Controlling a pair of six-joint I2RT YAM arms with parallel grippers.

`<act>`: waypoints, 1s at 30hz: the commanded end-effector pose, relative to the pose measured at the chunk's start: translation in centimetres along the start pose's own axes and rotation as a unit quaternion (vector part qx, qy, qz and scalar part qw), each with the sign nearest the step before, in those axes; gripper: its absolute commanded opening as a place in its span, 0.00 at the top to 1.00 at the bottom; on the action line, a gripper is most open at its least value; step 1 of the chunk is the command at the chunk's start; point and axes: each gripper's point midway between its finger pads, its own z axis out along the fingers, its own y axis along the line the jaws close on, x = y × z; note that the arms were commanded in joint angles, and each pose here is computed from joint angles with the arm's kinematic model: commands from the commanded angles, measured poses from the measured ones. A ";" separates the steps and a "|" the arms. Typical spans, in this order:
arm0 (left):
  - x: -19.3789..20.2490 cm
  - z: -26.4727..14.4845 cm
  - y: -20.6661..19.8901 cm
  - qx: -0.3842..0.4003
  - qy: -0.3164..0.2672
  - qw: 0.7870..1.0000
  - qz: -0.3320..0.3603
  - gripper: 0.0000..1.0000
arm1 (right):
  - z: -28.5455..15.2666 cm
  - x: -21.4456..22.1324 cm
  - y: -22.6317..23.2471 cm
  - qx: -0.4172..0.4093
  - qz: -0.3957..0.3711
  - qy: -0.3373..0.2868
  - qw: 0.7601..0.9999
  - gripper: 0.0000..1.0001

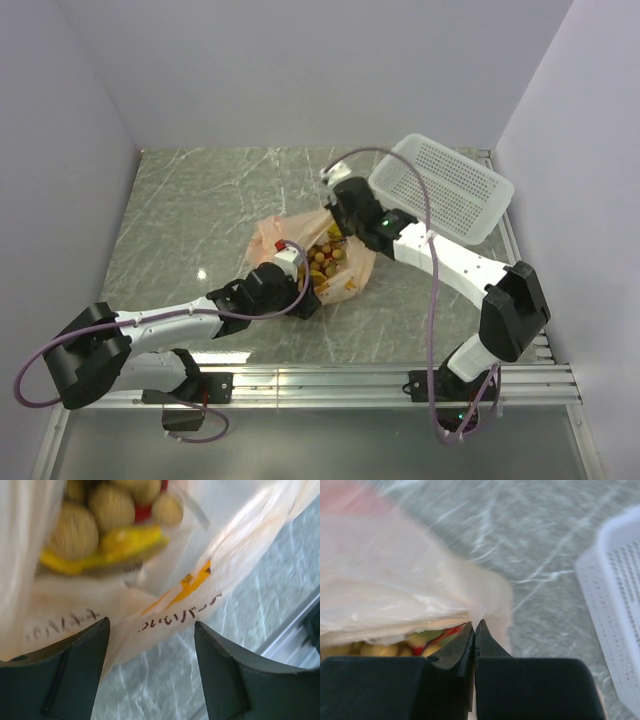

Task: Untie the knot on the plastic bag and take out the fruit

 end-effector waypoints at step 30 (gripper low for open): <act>-12.8 -9.0 2.8 -0.203 -0.110 0.971 -0.054 0.05 | -5.6 -2.0 8.2 -0.190 0.031 -0.068 0.979 0.36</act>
